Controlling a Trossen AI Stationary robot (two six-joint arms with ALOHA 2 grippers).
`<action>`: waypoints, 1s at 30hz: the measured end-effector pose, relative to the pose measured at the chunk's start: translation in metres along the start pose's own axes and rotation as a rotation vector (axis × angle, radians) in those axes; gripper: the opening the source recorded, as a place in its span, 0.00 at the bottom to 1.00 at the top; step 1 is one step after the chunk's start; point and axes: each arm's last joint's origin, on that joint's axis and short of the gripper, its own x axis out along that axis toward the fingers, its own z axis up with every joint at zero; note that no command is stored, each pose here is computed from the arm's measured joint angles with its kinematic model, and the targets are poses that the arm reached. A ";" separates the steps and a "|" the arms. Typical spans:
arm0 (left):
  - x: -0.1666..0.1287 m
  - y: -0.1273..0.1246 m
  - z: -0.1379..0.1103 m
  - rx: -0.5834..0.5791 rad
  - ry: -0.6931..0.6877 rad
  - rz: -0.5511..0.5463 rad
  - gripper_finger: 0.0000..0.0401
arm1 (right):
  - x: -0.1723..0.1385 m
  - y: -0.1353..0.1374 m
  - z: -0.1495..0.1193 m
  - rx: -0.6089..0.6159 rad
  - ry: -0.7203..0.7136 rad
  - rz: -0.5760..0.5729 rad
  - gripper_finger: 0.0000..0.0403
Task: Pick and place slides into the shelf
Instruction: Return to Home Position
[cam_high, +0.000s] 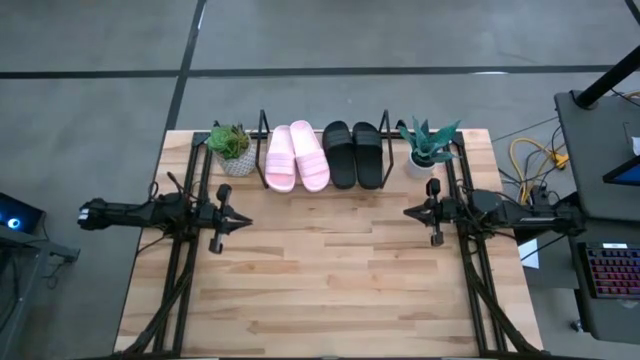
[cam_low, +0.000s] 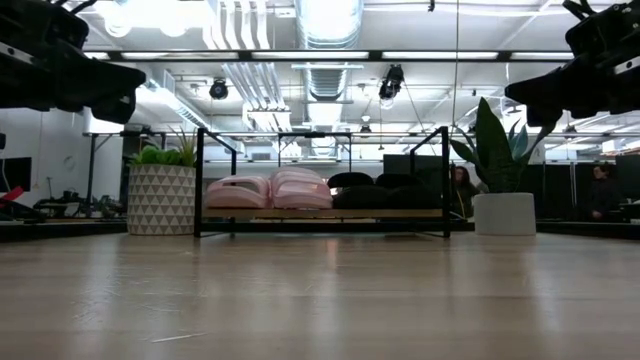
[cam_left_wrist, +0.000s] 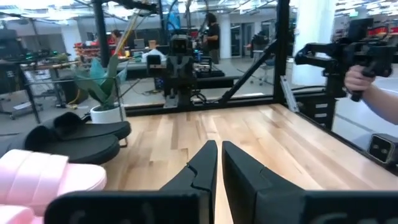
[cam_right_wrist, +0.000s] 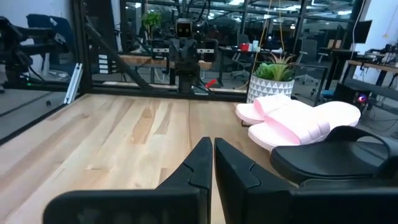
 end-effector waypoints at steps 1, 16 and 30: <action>0.000 0.000 0.000 0.000 0.000 -0.012 0.03 | 0.000 0.000 0.000 0.009 0.000 0.000 0.02; 0.001 -0.001 -0.002 0.001 0.023 -0.022 0.03 | 0.001 0.000 -0.001 0.021 0.020 -0.002 0.02; 0.002 -0.001 -0.002 0.001 0.021 -0.027 0.03 | 0.002 0.000 -0.002 0.089 0.031 -0.010 0.02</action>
